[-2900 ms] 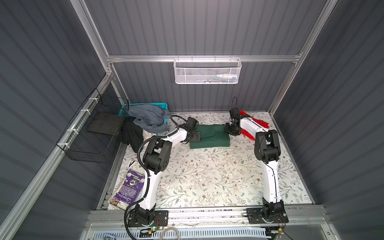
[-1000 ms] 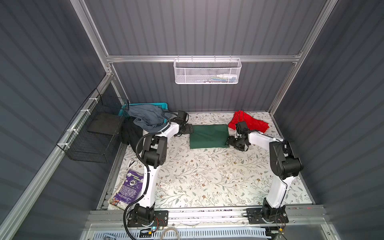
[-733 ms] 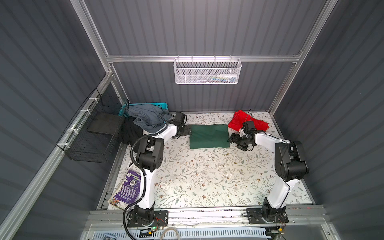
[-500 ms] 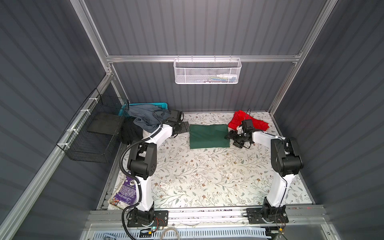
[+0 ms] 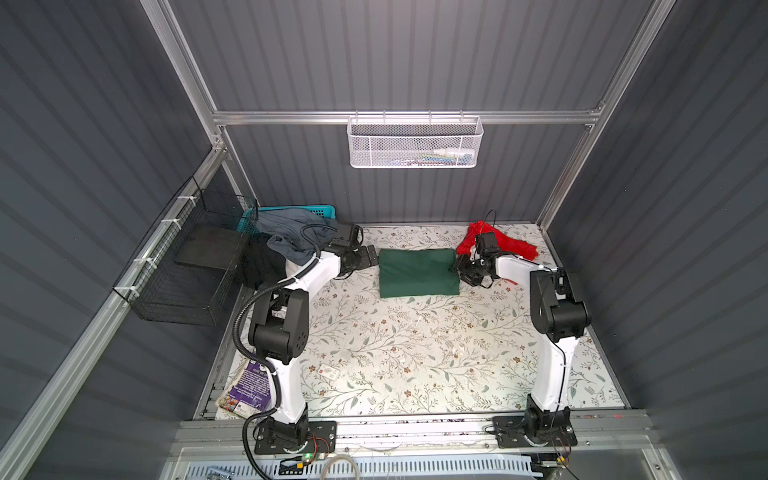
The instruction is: Fold and stack the t-shirts
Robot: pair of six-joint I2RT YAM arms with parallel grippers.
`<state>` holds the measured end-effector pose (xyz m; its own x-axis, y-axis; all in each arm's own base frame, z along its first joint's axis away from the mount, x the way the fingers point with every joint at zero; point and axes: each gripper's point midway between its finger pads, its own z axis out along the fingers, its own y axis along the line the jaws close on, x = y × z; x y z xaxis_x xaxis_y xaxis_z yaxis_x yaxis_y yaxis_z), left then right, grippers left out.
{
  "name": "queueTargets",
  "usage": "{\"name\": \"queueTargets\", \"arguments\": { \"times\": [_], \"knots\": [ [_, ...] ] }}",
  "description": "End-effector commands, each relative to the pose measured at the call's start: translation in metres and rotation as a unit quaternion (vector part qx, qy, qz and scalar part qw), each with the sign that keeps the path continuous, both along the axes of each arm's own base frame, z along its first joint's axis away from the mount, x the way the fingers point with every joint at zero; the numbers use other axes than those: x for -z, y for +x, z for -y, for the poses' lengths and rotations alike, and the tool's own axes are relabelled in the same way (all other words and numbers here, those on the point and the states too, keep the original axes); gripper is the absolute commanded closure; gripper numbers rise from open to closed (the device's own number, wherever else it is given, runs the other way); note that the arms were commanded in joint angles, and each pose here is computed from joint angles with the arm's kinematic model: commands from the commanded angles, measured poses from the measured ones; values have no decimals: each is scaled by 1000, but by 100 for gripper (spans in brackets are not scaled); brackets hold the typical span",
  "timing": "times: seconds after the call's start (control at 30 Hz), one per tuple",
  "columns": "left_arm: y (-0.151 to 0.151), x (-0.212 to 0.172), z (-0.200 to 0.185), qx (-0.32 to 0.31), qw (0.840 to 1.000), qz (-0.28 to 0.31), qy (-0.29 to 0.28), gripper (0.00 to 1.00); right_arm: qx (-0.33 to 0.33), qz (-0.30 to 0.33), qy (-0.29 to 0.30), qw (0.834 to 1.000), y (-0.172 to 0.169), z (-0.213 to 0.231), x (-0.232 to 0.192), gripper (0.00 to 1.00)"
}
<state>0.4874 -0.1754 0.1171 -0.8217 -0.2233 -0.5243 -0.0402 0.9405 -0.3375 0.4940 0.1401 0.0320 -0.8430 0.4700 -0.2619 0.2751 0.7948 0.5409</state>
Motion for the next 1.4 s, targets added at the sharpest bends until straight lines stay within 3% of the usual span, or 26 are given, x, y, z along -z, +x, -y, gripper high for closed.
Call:
{"name": "queueTargets", "arguments": {
  "times": [0.0, 0.3, 0.63, 0.83, 1.37],
  "knots": [
    [-3, 2, -2, -2, 1000, -15, -5, 0, -1, -49, -22, 999, -18, -2, 31, 41],
    [-7, 5, -1, -1, 1000, -24, -9, 0, -30, -56, -20, 998, -16, -11, 28, 51],
    [-10, 5, -5, -1, 999, -35, 2, 0, -63, -26, 17, 998, 0, -29, 10, 100],
    [-11, 8, -7, -4, 999, -39, 10, 0, -80, 38, -47, 995, 25, -19, -34, 100],
    [-16, 17, -7, -16, 999, -45, -3, 0, -123, 92, -161, 975, 61, 1, -95, 100]
  ]
}}
